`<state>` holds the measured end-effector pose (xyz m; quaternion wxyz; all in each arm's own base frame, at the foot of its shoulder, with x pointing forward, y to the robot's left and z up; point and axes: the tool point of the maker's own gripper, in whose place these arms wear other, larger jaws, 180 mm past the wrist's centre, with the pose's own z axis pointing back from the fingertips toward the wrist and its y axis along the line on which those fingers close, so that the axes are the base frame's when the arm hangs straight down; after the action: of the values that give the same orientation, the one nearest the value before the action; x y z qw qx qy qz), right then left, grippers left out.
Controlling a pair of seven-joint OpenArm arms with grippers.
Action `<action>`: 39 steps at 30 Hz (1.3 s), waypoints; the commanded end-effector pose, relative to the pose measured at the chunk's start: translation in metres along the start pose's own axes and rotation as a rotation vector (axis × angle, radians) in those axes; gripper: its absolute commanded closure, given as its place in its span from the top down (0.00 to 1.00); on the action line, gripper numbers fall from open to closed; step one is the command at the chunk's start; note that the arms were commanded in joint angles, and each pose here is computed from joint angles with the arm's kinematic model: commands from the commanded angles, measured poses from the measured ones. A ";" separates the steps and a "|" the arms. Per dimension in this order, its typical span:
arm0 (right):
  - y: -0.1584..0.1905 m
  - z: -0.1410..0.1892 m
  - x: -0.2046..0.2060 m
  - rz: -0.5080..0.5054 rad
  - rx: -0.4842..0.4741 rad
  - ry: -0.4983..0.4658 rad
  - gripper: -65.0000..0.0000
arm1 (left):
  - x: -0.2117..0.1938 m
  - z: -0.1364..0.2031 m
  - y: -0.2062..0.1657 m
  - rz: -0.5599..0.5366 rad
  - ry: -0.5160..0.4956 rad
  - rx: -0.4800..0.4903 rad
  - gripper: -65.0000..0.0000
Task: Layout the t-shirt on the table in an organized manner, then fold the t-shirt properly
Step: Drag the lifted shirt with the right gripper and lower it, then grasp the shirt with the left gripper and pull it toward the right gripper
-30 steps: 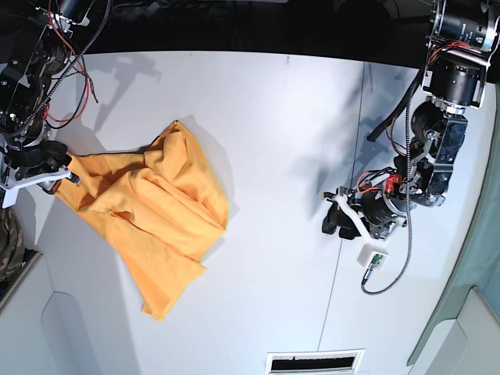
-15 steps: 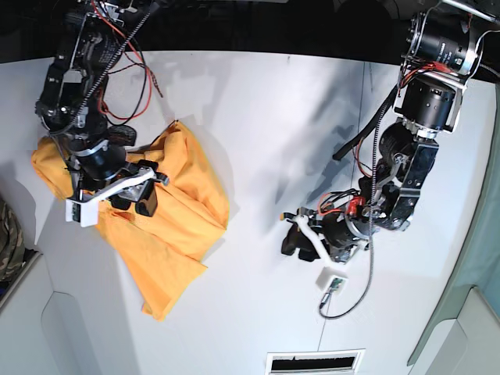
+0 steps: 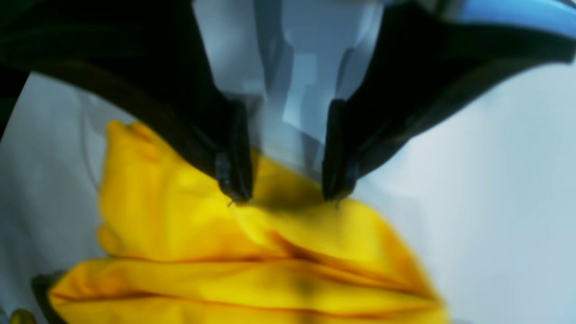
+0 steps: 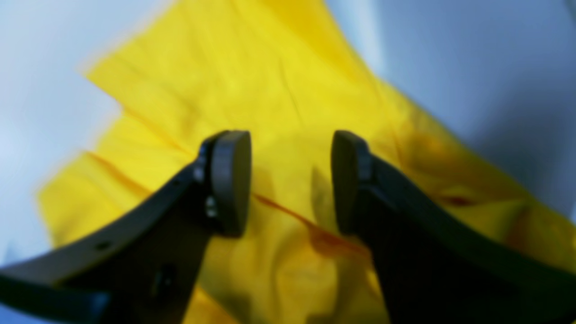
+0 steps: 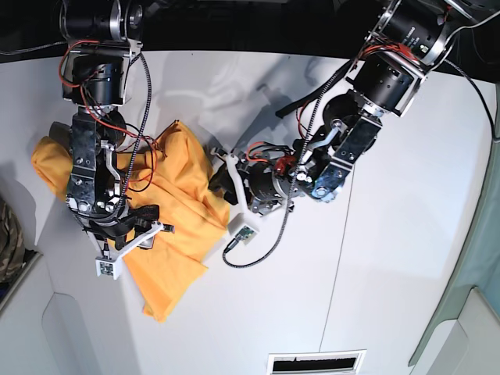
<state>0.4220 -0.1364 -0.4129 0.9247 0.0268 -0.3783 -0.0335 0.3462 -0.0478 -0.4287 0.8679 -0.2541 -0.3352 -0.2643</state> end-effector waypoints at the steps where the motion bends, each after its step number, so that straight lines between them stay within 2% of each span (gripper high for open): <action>1: 0.005 -0.002 0.018 0.023 0.011 -0.044 0.37 | 0.014 0.000 -0.002 -0.012 -0.040 -0.006 0.45; 2: 0.008 -0.005 0.011 0.044 0.015 -0.033 0.30 | 0.009 -0.003 -0.008 -0.005 -0.031 -0.013 0.44; 3: 0.008 -0.007 0.006 0.065 0.013 -0.025 0.24 | 0.003 -0.006 -0.014 0.001 -0.020 -0.020 0.39; 6: 0.015 -0.008 0.003 0.107 0.039 -0.026 0.07 | -0.010 -0.014 -0.024 0.007 -0.002 -0.024 0.03; 7: 0.017 -0.008 0.008 0.112 0.048 -0.045 0.00 | -0.011 -0.016 -0.024 0.008 -0.009 -0.021 0.00; 11: 0.010 -0.001 0.035 0.157 0.019 -0.157 0.00 | -0.009 -0.015 -0.018 0.016 -0.016 -0.010 0.00; 13: 0.002 0.007 0.049 0.166 0.001 -0.188 0.00 | -0.012 -0.011 -0.007 0.054 -0.006 0.006 0.00; 18: -0.031 0.046 0.103 0.137 -0.090 -0.324 0.00 | -0.013 0.022 0.058 0.239 -0.051 0.092 0.00; 21: -0.065 0.072 0.127 0.111 -0.161 -0.379 0.00 | -0.020 0.047 0.095 0.275 -0.055 0.139 0.00; 24: -0.098 0.082 0.133 0.060 -0.204 -0.400 0.00 | -0.025 0.070 0.118 0.271 -0.057 0.145 0.00; 27: -0.099 0.080 0.125 -0.011 -0.139 -0.366 0.00 | -0.028 0.089 0.134 0.248 -0.059 0.143 0.00; 30: -0.064 0.073 0.110 -0.033 0.040 -0.324 0.00 | -0.030 0.102 0.144 0.242 -0.059 0.146 0.00; 31: -0.050 0.071 0.104 -0.025 0.087 -0.315 0.08 | -0.029 0.104 0.145 0.246 -0.063 0.147 0.00; 32: -0.038 0.066 0.095 -0.016 0.118 -0.300 0.21 | -0.029 0.106 0.147 0.247 -0.063 0.149 0.00; 34: -0.016 0.056 0.079 0.013 0.151 -0.279 0.41 | -0.028 0.105 0.146 0.254 -0.069 0.144 0.00; 35: -0.006 0.048 0.071 0.038 0.156 -0.268 0.46 | -0.027 0.105 0.144 0.260 -0.077 0.134 0.00; 37: 0.010 0.030 0.050 0.108 0.157 -0.220 0.46 | -0.023 0.104 0.133 0.251 -0.092 0.069 0.00; 38: 0.017 0.021 0.038 0.144 0.157 -0.195 0.46 | -0.022 0.104 0.127 0.251 -0.092 0.035 0.06; 39: 0.020 0.014 0.026 0.170 0.146 -0.169 0.46 | -0.022 0.103 0.121 0.258 -0.088 0.006 0.18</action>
<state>0.4163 -0.1164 -0.4044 0.8991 0.0597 -0.4273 0.0740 0.3490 0.1101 -0.4266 0.8915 -0.2994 -0.3136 -0.1314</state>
